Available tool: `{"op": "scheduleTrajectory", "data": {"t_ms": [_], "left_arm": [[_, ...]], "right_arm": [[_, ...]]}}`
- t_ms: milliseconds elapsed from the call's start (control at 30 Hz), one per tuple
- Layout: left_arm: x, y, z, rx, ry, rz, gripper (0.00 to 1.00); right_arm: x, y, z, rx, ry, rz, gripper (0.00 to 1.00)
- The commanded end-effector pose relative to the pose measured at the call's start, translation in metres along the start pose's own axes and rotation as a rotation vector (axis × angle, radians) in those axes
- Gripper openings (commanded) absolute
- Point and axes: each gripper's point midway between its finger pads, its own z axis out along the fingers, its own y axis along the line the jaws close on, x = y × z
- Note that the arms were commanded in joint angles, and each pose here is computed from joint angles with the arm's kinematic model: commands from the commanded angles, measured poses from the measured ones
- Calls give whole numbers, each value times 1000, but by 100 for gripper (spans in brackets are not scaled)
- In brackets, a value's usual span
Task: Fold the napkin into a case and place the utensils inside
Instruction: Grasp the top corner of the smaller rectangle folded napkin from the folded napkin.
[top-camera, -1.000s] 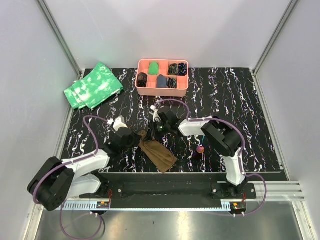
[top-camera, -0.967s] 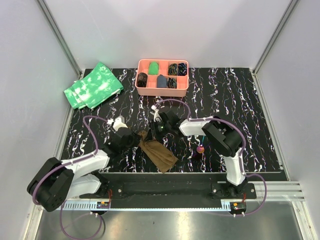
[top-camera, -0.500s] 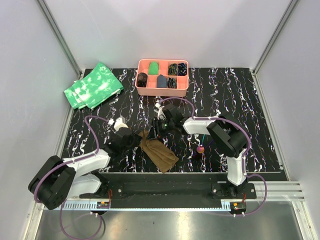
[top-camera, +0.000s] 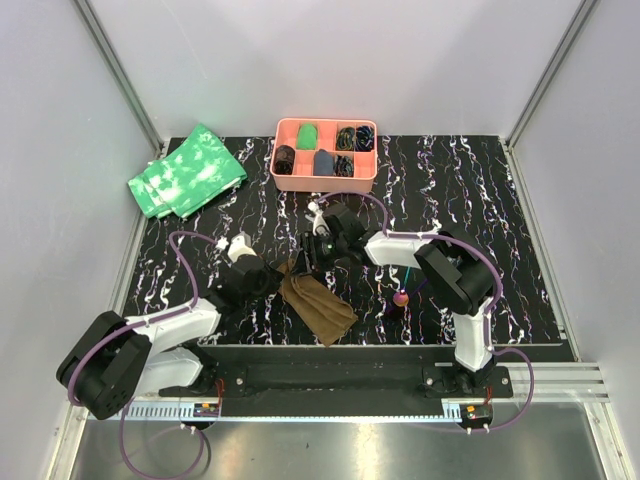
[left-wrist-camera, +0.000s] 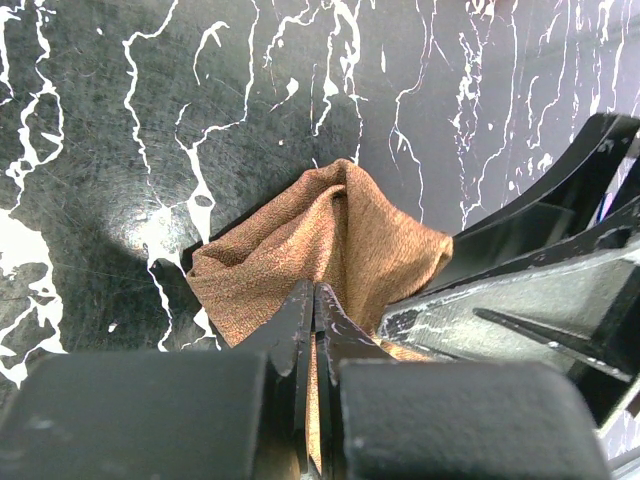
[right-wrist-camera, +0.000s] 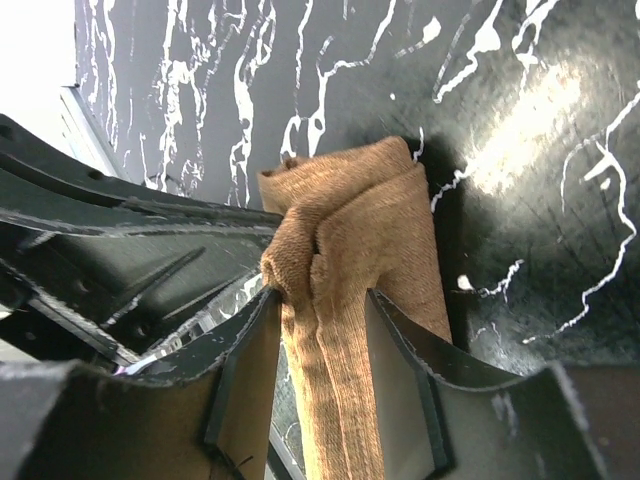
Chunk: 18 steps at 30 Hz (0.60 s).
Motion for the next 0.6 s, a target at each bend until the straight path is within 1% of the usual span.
{"op": "scheduleTrajectory", "data": {"t_ms": [0, 133, 300, 433, 467, 567], "left_arm": [[-7, -11, 1, 40, -26, -9, 0], [-7, -10, 1, 39, -25, -7, 0], [-9, -10, -1, 40, -30, -4, 0], [-7, -11, 0, 43, -24, -6, 0], [-7, -10, 1, 39, -23, -6, 0], [-11, -11, 0, 47, -31, -13, 0]], "right_arm": [[-28, 30, -13, -69, -48, -68, 46], [-28, 25, -8, -62, -39, -68, 44], [-29, 25, -8, -57, -35, -75, 46], [-33, 27, -9, -54, -36, -79, 46], [-34, 27, -9, -56, -37, -79, 45], [-31, 26, -10, -58, -30, -75, 29]]}}
